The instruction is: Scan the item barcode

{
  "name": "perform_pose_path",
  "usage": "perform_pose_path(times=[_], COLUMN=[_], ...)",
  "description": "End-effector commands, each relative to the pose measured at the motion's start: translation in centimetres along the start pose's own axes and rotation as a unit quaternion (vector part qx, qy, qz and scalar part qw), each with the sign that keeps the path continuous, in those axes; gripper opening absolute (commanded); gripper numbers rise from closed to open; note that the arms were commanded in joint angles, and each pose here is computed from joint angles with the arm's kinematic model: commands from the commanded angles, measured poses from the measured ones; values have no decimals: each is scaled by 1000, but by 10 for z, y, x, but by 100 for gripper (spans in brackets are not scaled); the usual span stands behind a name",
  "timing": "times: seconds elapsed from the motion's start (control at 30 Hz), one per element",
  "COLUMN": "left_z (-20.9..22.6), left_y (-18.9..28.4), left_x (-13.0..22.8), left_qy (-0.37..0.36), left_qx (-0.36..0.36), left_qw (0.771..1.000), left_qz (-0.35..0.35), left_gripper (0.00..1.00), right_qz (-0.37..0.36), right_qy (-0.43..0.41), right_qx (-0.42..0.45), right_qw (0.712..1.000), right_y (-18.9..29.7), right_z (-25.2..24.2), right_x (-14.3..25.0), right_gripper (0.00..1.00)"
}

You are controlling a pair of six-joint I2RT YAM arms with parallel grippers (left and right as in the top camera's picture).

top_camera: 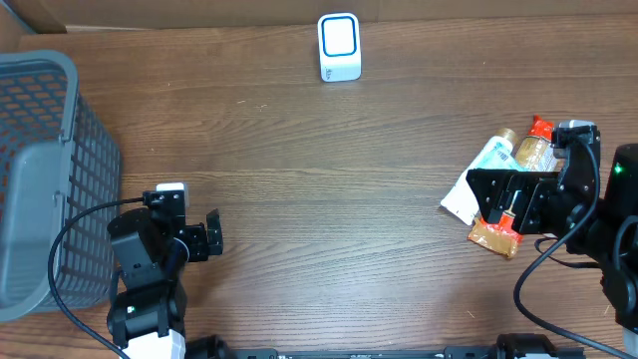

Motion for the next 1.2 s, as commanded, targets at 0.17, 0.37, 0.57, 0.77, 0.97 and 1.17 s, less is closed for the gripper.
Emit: perform_pose_path(times=[0.17, 0.37, 0.57, 0.77, 0.97, 1.17], left_z=[-1, -1, -1, -1, -1, -1], left_y=[0, 0, 0, 0, 0, 0], left_x=[0, 0, 0, 0, 0, 0], left_qy=[-8, -8, -8, -8, -8, -8], left_qx=[5, 5, 5, 5, 5, 5], left_qw=[1000, 1000, 1000, 1000, 1000, 1000], left_qz=[-2, -2, -2, -2, -2, -2], left_gripper=[100, 100, 100, 100, 99, 100], right_qz=[6, 16, -31, -141, -259, -344], right_qy=[4, 2, 32, 89, 126, 137], right_qx=[-3, -2, -6, 1, -12, -9], right_qw=[1000, 1000, 999, 986, 957, 929], right_y=[-5, -9, 3, 12, 20, 8], right_z=[1, -1, 4, 4, 2, -15], right_x=[-5, 3, 9, 9, 17, 24], right_gripper=[100, 100, 100, 100, 100, 100])
Point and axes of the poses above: each gripper's point midway between its finger pads, its own y axis back along the fingers, its own z axis along the line the jaws close on, x = y × z, the point moved 1 cm from there along y, back along the fingers
